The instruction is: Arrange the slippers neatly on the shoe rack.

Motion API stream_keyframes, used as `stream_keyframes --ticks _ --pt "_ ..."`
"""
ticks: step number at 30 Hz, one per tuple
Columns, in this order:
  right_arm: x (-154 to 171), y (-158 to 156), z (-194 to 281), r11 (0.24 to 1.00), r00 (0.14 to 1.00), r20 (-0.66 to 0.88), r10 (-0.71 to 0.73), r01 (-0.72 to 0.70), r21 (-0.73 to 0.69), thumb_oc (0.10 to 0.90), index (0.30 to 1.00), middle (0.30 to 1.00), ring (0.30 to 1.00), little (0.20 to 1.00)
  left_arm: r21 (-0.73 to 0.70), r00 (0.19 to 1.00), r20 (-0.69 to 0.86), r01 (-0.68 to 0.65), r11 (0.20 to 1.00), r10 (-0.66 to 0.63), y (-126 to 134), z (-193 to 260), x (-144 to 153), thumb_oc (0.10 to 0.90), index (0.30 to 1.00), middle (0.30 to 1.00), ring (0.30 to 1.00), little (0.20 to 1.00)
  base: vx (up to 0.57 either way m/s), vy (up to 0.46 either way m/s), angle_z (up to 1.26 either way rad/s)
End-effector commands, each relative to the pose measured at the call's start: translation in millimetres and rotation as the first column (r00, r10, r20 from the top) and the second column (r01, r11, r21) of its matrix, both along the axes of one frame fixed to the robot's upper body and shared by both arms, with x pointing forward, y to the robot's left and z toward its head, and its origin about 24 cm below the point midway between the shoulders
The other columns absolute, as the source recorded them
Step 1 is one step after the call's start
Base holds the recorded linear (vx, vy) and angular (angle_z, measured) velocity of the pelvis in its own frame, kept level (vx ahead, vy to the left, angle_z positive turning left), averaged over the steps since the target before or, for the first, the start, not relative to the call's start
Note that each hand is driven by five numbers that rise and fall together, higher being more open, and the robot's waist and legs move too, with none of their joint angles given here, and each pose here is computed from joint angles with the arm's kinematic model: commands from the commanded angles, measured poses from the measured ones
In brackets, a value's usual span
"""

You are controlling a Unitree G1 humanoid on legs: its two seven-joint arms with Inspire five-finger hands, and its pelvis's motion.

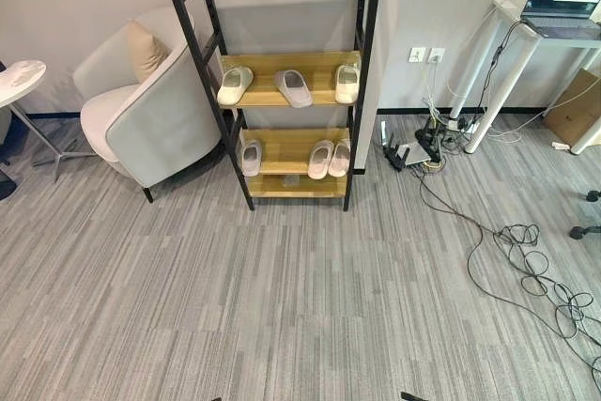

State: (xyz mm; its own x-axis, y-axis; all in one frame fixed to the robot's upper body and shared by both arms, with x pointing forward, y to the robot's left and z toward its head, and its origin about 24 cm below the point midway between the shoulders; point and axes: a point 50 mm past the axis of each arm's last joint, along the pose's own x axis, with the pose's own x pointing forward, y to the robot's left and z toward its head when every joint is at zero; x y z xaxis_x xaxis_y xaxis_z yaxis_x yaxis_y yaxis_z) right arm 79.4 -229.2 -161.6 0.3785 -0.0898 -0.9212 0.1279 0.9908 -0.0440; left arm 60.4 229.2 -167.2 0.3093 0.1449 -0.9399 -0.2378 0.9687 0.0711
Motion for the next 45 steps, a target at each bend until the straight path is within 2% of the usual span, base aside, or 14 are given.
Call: stream_keyframes --ticks 1,3,7,11,17,20,23,25,27,30,33,36,40,45 --pt "3 12 -4 0.985 0.986 -0.04 0.162 -0.164 -0.062 0.8 0.9 0.9 0.9 0.9 0.12 0.955 0.028 0.289 0.95 -0.294 -11 4 36 0.8 0.9 0.9 0.9 0.9 0.02 0.042 0.04" --pt "-2 12 -5 0.982 0.983 -0.063 0.172 -0.176 -0.069 0.8 0.9 0.9 0.9 0.9 0.113 0.953 0.036 0.295 0.949 -0.3 -14 4 38 0.8 0.9 0.9 0.9 0.9 0.01 0.019 0.18" --pt "-14 13 -8 0.97 0.969 -0.122 0.215 -0.226 -0.09 0.8 0.9 0.9 0.9 0.9 0.13 0.915 0.017 0.397 0.909 -0.402 -24 3 40 0.8 0.9 0.9 0.9 0.9 0.0 -0.008 0.05" --pt "-8 13 -7 0.971 0.973 -0.103 0.208 -0.218 -0.101 0.8 0.9 0.9 0.9 0.9 0.155 0.868 -0.014 0.493 0.856 -0.497 -26 2 40 0.8 0.9 0.9 0.9 0.9 0.0 -0.005 -0.01" --pt "12 10 -2 0.957 0.967 -0.055 0.249 -0.254 -0.139 0.8 0.9 0.9 0.9 0.9 0.19 0.848 -0.02 0.523 0.831 -0.53 -22 5 47 0.8 0.9 0.9 0.9 0.9 -0.01 -0.019 0.0" --pt "16 8 -1 0.951 0.964 -0.048 0.262 -0.266 -0.157 0.8 0.9 0.9 0.9 0.9 0.207 0.849 -0.008 0.519 0.829 -0.529 -21 7 53 0.8 0.9 0.9 0.9 0.9 -0.04 -0.031 0.0" --pt "22 2 2 0.93 0.95 -0.05 0.307 -0.31 -0.196 0.8 0.9 0.9 0.9 0.9 0.225 0.877 0.072 0.45 0.864 -0.476 -19 13 71 0.8 0.9 0.9 0.9 0.9 -0.09 -0.046 0.07" --pt "21 -5 3 0.929 0.954 -0.056 0.296 -0.301 -0.216 0.8 0.9 0.9 0.9 0.9 0.228 0.887 0.133 0.407 0.884 -0.443 -19 19 85 0.8 0.9 0.9 0.9 0.9 -0.03 -0.058 0.27" --pt "23 -13 5 0.934 0.965 -0.057 0.257 -0.263 -0.241 0.8 0.9 0.9 0.9 0.9 0.255 0.876 0.131 0.422 0.87 -0.464 -18 21 91 0.8 0.9 0.9 0.9 0.9 0.07 0.002 0.32" --pt "24 -14 6 0.936 0.968 -0.052 0.244 -0.249 -0.249 0.8 0.9 0.9 0.9 0.9 0.262 0.906 0.114 0.369 0.892 -0.408 -7 21 86 0.8 0.9 0.9 0.9 0.9 0.26 0.106 0.54" --pt "22 -4 3 0.918 0.948 -0.06 0.312 -0.317 -0.237 0.8 0.9 0.9 0.9 0.9 0.232 0.948 0.047 0.295 0.927 -0.314 5 14 62 0.8 0.9 0.9 0.9 0.9 0.33 0.218 -0.17" --pt "24 0 3 0.935 0.959 -0.038 0.279 -0.281 -0.216 0.8 0.9 0.9 0.9 0.9 0.238 0.945 -0.013 0.32 0.917 -0.327 14 12 51 0.8 0.9 0.9 0.9 0.9 0.21 0.192 -0.35" --pt "47 14 8 0.932 0.947 0.051 0.317 -0.302 -0.199 0.8 0.9 0.9 0.9 0.9 0.262 0.931 -0.003 0.352 0.899 -0.364 17 16 58 0.8 0.9 0.9 0.9 0.9 0.26 0.254 -0.06" --pt "57 28 11 0.922 0.927 0.1 0.361 -0.339 -0.186 0.8 0.9 0.9 0.9 0.9 0.282 0.917 0.061 0.362 0.888 -0.393 13 22 77 0.8 0.9 0.9 0.9 0.9 0.24 0.128 0.47"
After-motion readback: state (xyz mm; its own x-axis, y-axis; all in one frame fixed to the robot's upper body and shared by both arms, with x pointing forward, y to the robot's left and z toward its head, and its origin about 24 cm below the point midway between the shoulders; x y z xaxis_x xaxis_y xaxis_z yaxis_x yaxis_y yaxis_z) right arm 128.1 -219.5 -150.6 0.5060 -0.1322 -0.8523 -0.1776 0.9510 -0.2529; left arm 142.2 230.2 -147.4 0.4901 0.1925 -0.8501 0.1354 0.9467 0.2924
